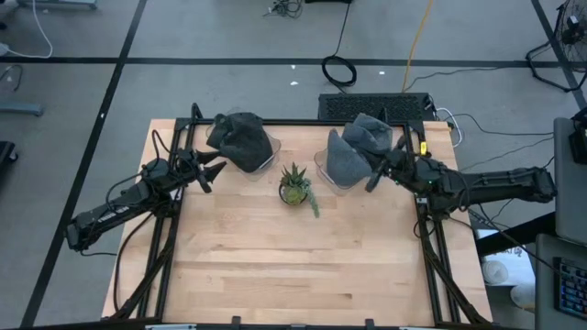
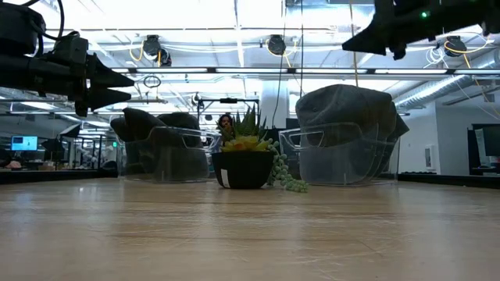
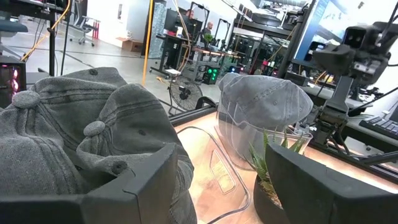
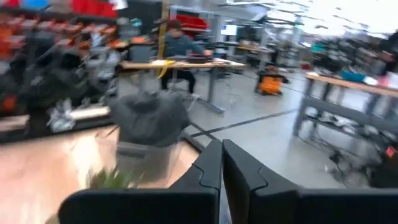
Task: Pick & Place hat
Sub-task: Return to Home Position
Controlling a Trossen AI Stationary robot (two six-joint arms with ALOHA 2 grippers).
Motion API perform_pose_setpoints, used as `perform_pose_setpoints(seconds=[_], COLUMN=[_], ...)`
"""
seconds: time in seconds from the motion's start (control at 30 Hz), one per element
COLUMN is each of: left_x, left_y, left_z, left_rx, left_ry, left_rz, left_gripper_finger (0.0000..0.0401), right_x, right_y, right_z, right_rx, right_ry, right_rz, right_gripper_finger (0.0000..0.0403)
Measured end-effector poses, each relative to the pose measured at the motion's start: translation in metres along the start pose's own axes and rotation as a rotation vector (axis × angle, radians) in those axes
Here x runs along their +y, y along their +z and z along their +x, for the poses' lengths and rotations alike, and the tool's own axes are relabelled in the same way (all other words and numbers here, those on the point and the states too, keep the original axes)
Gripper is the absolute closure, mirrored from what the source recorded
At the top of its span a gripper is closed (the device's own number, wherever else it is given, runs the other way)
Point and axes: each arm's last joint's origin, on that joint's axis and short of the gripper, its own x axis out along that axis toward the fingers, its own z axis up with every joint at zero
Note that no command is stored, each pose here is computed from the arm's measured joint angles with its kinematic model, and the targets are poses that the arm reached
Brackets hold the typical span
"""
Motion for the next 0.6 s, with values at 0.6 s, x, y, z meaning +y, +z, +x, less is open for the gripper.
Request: perform_pose_setpoints(seconds=[0.6], left_x=[0.000], left_y=[0.000], left_z=[0.000], left_rx=[0.000], left_ry=[0.001], left_rz=[0.000], left_gripper_finger=[0.0148], right_x=[-0.038], right_y=[-0.040], right_z=[-0.034], right_rx=[-0.114], right_ry=[0.084], right_rz=[0.023], right_gripper_finger=[0.0403])
